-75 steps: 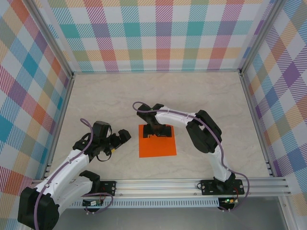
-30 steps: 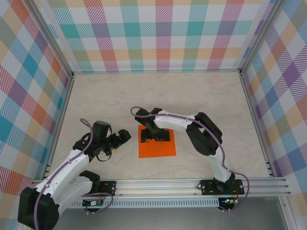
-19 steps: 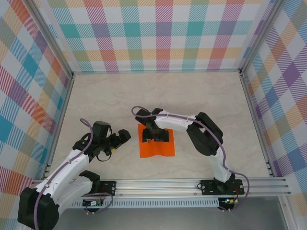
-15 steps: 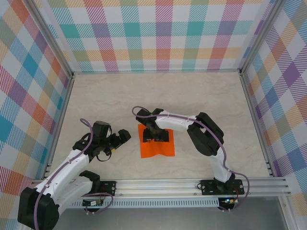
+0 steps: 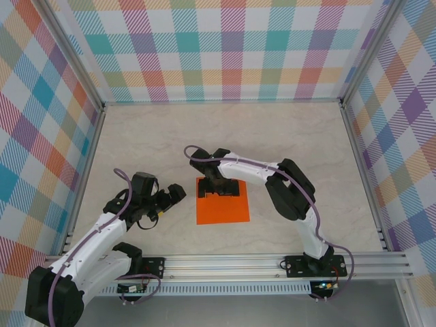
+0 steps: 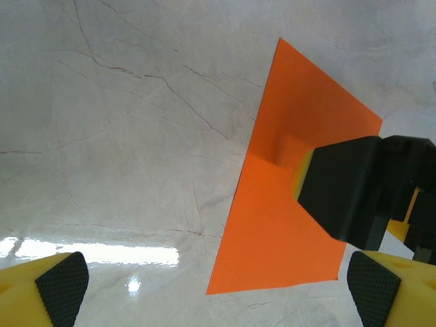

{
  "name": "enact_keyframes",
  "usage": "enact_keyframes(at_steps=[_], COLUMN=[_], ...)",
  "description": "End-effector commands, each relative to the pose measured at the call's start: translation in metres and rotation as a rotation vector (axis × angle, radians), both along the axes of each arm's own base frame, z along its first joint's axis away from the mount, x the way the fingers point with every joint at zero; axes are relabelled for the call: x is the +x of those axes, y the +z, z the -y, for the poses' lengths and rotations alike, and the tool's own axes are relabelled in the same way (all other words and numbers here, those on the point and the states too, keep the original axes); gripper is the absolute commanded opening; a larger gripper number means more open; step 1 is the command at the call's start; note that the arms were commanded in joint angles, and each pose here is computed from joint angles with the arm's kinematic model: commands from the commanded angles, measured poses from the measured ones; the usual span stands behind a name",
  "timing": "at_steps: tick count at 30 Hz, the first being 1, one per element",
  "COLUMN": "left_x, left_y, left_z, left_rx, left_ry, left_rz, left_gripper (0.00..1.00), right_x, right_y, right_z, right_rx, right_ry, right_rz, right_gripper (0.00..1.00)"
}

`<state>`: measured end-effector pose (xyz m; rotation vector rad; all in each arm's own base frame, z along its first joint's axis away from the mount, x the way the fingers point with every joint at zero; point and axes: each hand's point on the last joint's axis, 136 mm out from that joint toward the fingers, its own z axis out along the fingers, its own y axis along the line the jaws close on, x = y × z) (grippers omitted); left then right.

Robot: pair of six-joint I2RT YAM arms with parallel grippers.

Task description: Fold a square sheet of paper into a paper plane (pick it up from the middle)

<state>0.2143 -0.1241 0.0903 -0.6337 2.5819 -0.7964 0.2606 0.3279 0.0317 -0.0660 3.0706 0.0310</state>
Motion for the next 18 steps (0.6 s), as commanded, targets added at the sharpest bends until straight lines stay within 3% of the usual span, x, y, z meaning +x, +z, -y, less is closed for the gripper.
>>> enact_keyframes(at_steps=[1,8,18], left_x=[-0.006,-0.007,-0.004], left_y=[-0.003,-0.005,-0.007], left_z=[-0.004,-0.006,-0.004], left_rx=[0.006,0.007,0.005], left_ry=[0.007,0.013,0.01], left_rz=[-0.022,-0.02,-0.027], left_gripper=[1.0,1.0,1.0], right_x=[0.002,-0.013,-0.026], right_y=[-0.008,-0.038,-0.059], right_z=[0.012,0.011,0.034], right_rx=[-0.045,-0.032,-0.156], right_ry=[-0.031,-0.033,-0.042], right_rz=[-0.032,-0.108,-0.136], right_gripper=[1.0,1.0,0.94])
